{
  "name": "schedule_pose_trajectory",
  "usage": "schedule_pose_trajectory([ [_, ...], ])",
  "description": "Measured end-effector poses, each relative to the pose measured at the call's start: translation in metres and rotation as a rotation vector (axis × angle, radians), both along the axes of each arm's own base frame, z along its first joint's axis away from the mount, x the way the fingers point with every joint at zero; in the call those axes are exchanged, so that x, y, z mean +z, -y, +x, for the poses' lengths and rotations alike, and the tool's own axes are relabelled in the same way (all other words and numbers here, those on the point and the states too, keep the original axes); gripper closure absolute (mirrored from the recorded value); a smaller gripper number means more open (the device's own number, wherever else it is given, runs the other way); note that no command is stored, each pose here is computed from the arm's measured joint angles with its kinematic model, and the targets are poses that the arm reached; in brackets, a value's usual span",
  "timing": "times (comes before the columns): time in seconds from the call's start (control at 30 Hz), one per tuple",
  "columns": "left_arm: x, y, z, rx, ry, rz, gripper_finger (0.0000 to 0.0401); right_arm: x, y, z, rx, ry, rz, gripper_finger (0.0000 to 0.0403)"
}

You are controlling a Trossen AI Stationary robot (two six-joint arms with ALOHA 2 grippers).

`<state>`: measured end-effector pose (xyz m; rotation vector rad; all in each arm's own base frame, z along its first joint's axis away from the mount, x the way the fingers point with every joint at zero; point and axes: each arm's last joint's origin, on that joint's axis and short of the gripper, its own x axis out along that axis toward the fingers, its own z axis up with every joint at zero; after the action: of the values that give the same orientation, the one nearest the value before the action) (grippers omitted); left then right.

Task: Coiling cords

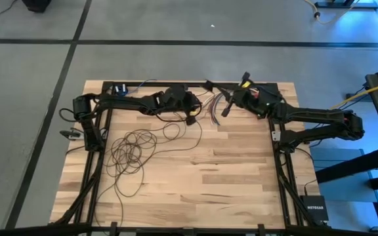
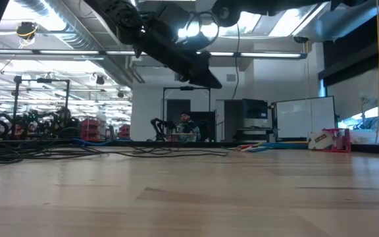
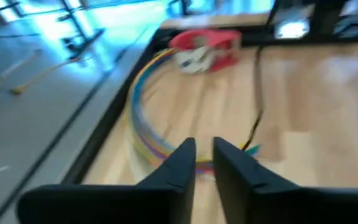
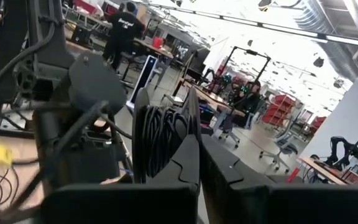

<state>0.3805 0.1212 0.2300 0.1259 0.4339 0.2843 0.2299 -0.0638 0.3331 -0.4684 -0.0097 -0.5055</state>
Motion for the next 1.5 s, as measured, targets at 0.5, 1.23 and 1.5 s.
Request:
schedule_pose_trajectory([
  [0.5, -0.028, 0.002, 0.026, -0.137, 0.159, -0.034, 0.0256, -0.002, 0.000, 0.001, 0.018, -0.013, 0.002, 0.0400],
  [1.23, -0.027, 0.001, 0.026, -0.118, 0.168, -0.020, 0.0276, -0.001, -0.002, 0.001, 0.079, -0.008, -0.006, 0.0400],
  [1.5, -0.028, 0.001, 0.026, -0.122, 0.154, -0.012, 0.0385, -0.002, -0.002, 0.001, 0.079, -0.010, -0.003, 0.0400],
])
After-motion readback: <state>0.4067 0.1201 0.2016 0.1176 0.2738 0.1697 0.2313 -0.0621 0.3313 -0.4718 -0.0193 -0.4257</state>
